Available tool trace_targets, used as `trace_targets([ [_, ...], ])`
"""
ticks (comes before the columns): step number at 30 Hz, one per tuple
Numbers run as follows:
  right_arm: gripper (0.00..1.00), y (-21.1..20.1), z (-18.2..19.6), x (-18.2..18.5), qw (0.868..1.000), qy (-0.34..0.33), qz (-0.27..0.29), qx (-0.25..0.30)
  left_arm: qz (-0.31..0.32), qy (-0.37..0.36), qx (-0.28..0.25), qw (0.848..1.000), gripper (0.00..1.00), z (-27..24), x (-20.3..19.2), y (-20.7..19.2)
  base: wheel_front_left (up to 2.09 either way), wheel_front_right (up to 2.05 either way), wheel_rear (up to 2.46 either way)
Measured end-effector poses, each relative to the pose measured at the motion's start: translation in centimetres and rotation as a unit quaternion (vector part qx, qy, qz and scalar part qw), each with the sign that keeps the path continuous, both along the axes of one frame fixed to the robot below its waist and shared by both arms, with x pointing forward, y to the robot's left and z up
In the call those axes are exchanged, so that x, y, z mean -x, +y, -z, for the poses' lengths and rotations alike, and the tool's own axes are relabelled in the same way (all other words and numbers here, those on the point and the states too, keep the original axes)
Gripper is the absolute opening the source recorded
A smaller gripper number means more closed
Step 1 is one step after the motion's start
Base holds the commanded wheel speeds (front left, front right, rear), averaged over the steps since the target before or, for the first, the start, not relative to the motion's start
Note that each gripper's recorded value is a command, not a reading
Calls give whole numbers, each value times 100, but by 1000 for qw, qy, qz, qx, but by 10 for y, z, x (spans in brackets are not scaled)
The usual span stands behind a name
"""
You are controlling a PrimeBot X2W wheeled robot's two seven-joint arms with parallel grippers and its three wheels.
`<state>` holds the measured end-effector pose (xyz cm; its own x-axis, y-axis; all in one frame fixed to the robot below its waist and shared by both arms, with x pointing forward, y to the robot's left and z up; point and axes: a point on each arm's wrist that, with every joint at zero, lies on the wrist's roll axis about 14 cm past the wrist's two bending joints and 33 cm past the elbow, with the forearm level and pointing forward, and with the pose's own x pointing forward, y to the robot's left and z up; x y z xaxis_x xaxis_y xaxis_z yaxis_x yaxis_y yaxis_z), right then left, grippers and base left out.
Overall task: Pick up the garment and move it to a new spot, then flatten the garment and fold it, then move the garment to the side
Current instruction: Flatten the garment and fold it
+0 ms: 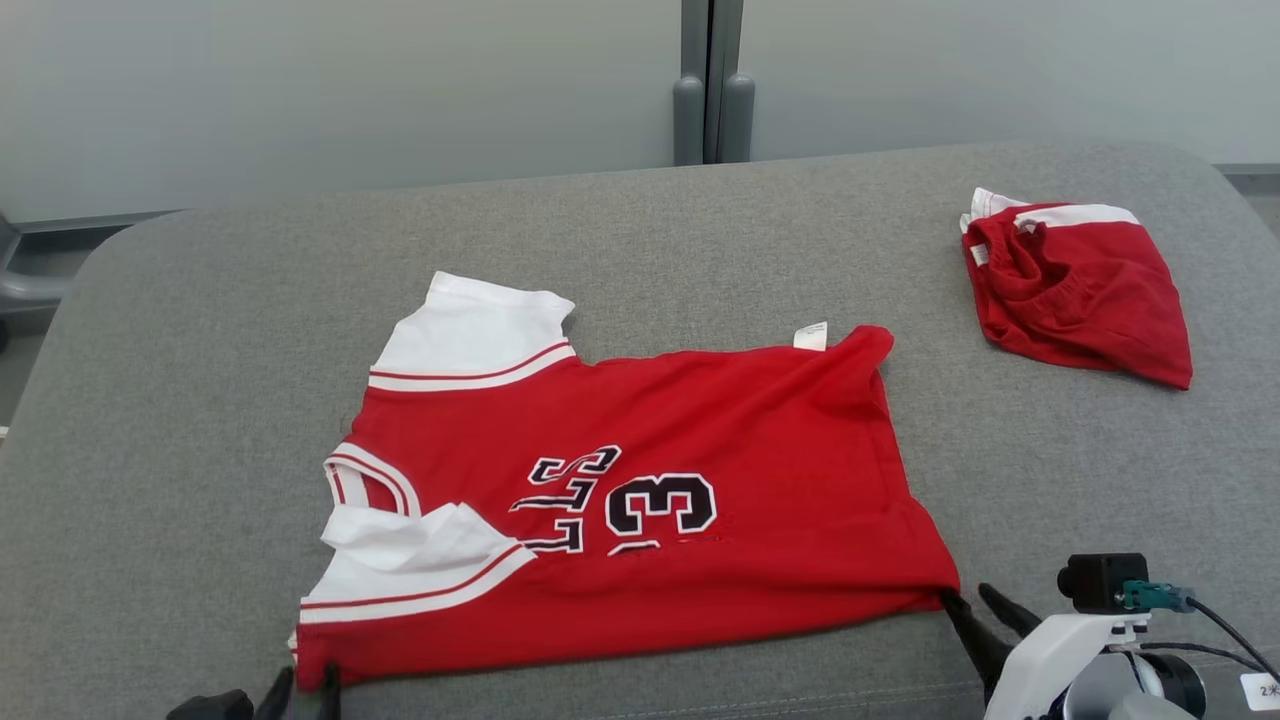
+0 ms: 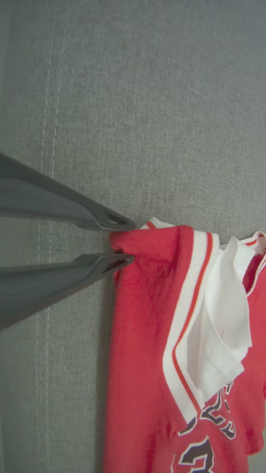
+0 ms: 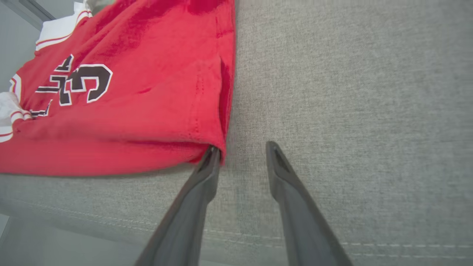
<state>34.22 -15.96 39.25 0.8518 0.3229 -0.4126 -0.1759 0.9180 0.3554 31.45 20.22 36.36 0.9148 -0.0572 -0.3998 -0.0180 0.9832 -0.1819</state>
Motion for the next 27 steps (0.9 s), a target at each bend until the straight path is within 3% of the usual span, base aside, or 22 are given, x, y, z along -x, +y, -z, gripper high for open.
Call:
trace_targets([
  [13, 100, -12, -33, -21, 997, -71, 30, -10, -52, -97, -14, 994, 100, -52, -15, 19, 0, 0, 0],
  [27, 100, -19, -68, -38, 984, -166, 56, 10, -109, -213, -44, 970, 100, -123, -23, 42, 0, 0, 0],
])
